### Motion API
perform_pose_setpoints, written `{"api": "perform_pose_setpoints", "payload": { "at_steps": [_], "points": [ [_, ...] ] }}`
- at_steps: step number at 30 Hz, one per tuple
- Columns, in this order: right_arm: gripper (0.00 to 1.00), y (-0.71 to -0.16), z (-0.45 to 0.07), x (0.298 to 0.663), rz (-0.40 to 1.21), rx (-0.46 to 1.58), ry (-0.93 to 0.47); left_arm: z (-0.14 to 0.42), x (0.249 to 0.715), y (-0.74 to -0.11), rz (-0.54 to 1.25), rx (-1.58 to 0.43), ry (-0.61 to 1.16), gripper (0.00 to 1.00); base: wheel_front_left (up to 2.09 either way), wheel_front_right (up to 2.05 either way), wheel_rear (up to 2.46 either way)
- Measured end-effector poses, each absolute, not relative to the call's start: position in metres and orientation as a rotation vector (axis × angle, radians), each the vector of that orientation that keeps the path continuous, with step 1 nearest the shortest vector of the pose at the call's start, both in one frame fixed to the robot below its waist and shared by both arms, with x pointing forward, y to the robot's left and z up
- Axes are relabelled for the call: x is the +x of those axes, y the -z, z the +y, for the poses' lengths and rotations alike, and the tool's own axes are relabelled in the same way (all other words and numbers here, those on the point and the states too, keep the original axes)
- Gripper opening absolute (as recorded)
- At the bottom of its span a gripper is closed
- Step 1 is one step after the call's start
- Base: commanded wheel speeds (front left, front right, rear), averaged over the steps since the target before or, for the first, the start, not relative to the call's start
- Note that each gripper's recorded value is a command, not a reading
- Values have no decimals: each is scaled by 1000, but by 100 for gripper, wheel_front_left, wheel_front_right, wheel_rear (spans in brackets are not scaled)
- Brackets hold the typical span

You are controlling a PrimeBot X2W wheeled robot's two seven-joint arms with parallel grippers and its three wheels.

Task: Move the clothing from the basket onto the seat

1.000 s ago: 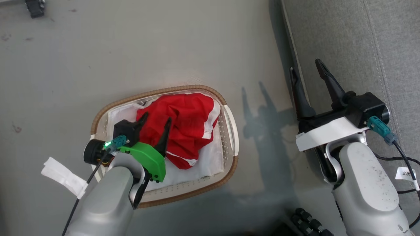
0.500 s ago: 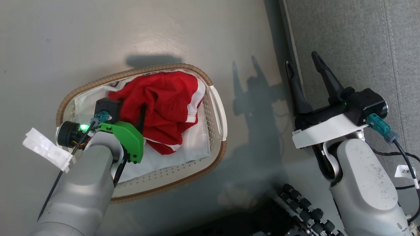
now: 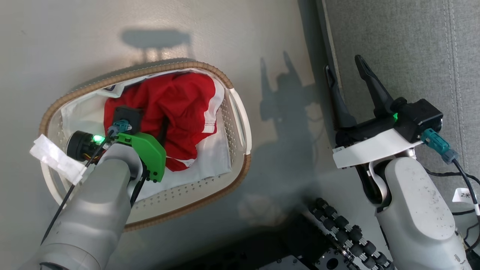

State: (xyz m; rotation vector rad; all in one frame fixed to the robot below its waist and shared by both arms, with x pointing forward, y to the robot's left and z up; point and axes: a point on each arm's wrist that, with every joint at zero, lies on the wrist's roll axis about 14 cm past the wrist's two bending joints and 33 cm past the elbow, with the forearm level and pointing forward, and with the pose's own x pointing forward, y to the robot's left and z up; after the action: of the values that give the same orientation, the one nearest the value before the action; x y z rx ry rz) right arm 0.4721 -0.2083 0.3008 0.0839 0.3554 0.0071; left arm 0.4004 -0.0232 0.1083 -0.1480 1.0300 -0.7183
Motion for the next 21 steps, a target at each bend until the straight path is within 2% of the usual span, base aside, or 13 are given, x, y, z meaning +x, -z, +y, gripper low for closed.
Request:
{"api": "perform_pose_setpoints", "payload": {
  "at_steps": [7,8,9,10,21],
  "points": [
    [100,-295,-212,469,372,78,3,-33,389,-101,1060,-121,781,100,0,0,0],
    [100,-295,-213,469,371,78,4,-34,388,-101,1064,-118,786,66,0,0,0],
    [100,-295,-213,469,371,78,4,-34,387,-101,1067,-117,787,23,0,0,0],
    [100,-295,-213,469,371,78,4,-33,386,-100,1073,-113,788,0,0,0,0],
    [100,-319,-214,477,315,96,9,-34,382,-116,1074,-124,794,0,0,0,0]
  ]
}}
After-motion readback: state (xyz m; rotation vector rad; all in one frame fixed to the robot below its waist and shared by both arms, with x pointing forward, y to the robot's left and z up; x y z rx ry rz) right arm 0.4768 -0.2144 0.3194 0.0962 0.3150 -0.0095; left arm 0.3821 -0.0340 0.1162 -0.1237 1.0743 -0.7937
